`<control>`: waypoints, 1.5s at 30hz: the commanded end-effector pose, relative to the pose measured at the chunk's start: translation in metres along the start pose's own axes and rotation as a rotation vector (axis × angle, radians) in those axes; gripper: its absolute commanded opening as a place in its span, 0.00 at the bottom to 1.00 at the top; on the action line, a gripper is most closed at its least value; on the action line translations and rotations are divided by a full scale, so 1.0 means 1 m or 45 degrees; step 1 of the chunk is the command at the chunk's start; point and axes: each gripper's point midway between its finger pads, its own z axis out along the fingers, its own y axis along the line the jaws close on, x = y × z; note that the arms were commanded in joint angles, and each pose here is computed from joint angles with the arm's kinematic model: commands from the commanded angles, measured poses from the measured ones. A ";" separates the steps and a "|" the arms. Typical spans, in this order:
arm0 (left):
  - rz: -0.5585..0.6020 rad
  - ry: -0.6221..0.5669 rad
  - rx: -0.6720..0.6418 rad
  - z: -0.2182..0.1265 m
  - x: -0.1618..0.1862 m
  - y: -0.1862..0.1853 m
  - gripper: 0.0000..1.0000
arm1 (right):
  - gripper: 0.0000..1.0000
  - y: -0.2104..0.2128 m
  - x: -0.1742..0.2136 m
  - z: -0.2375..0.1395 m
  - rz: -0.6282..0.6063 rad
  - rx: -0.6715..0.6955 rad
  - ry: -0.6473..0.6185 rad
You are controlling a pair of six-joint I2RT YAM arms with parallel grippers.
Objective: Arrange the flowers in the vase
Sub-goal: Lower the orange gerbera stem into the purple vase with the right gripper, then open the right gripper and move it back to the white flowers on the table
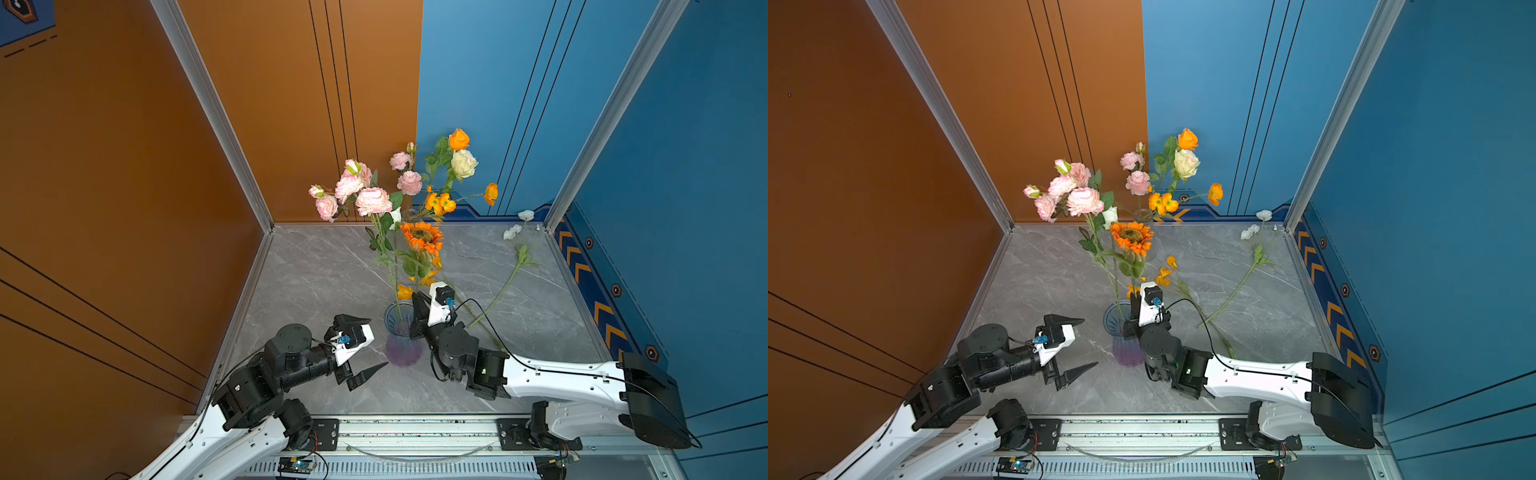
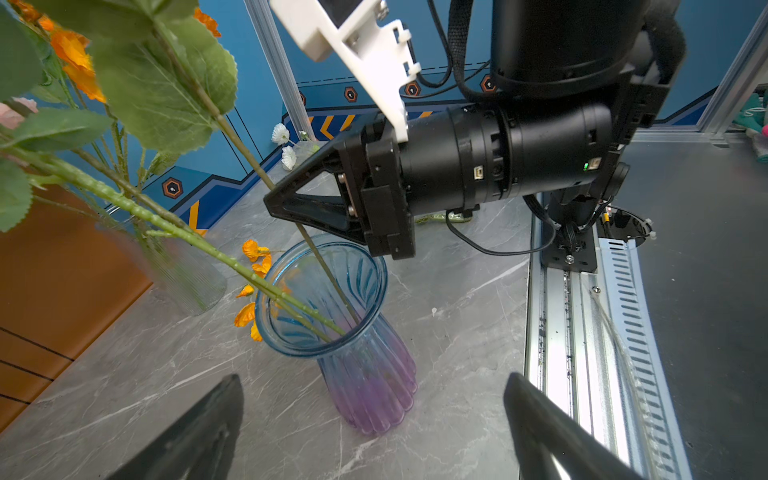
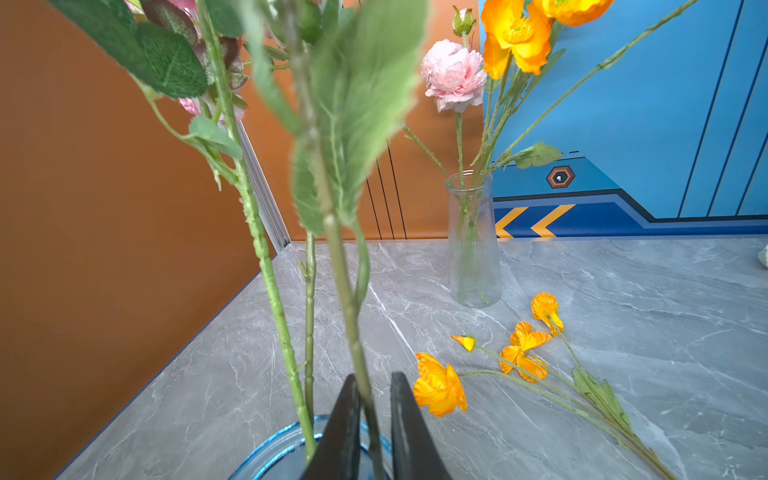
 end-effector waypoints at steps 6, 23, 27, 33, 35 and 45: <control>-0.023 -0.039 0.020 0.001 -0.006 -0.001 0.98 | 0.25 -0.008 -0.002 -0.012 0.001 0.008 0.022; 0.187 -0.086 0.166 0.023 -0.060 -0.002 0.98 | 0.63 -0.046 -0.020 -0.045 -0.076 0.091 0.131; 0.263 -0.087 0.212 0.035 -0.076 0.000 0.98 | 0.64 -0.065 -0.019 -0.058 -0.093 0.128 0.177; 0.299 -0.088 0.318 0.055 -0.088 -0.008 0.98 | 0.65 -0.109 -0.025 -0.078 -0.055 0.251 0.176; 0.285 -0.074 0.348 0.061 -0.082 -0.012 0.98 | 0.64 -0.137 -0.021 -0.083 -0.013 0.363 0.203; 0.273 -0.035 0.421 0.079 -0.050 -0.039 0.98 | 0.61 -0.260 0.053 -0.072 0.463 0.757 0.722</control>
